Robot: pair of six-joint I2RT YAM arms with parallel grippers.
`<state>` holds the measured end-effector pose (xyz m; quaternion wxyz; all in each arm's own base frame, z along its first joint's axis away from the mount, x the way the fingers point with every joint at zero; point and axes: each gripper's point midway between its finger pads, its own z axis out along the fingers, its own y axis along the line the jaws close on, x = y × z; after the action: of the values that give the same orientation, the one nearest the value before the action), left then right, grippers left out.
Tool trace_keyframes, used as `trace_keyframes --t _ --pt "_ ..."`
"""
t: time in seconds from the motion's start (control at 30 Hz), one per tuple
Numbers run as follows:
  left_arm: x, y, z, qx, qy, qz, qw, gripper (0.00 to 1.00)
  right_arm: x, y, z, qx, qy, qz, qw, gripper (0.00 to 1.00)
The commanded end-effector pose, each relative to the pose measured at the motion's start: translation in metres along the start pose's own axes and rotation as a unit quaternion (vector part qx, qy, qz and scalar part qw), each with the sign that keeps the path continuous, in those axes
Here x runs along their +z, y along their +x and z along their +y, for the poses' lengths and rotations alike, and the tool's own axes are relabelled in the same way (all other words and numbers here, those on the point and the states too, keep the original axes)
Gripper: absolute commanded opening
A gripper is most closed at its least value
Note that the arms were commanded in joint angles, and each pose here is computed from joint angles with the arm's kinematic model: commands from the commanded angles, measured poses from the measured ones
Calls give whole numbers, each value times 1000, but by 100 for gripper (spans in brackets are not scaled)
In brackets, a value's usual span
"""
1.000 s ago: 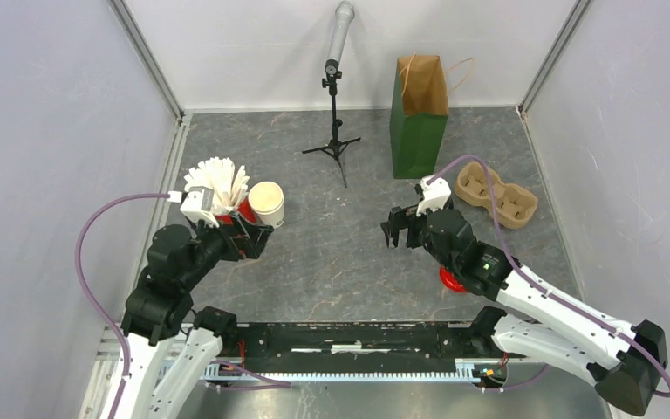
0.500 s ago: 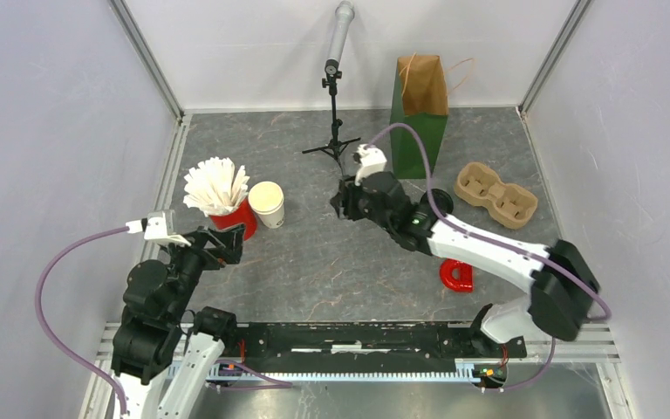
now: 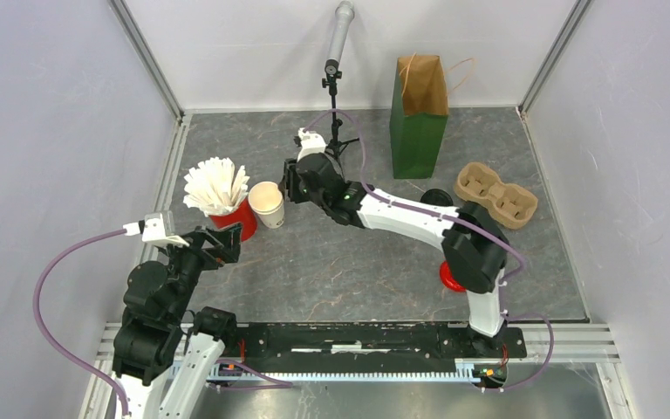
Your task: Pack the takeout coffee
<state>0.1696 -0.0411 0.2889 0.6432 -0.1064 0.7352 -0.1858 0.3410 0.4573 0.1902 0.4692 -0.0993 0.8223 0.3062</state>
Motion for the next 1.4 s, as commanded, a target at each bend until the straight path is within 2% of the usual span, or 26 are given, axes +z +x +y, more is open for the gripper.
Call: trace_keyframes --t 0.0,0.13,0.4,0.67,0.8,1.07,1.37 --pt "2 -6 1 0 -6 -13 1000 100 19 -14 11 -1 27 -11 1000 42" --pt "2 -6 1 0 -5 -13 1000 100 29 -14 4 -24 66 -12 997 42" --pt "2 -6 1 0 -4 -13 1000 100 41 -6 0 -34 84 -2 996 39" --pt "3 -5 2 0 -7 -11 1000 100 48 2 0 -42 85 5 995 38" --pt "3 -4 2 0 -7 -11 1000 100 48 2 2 -45 81 6 996 35" --pt "4 -4 3 -1 -10 -10 1000 100 50 3 2 -47 80 6 996 37" --pt "5 -4 3 -1 -10 -10 1000 100 56 7 5 -48 74 12 996 34"
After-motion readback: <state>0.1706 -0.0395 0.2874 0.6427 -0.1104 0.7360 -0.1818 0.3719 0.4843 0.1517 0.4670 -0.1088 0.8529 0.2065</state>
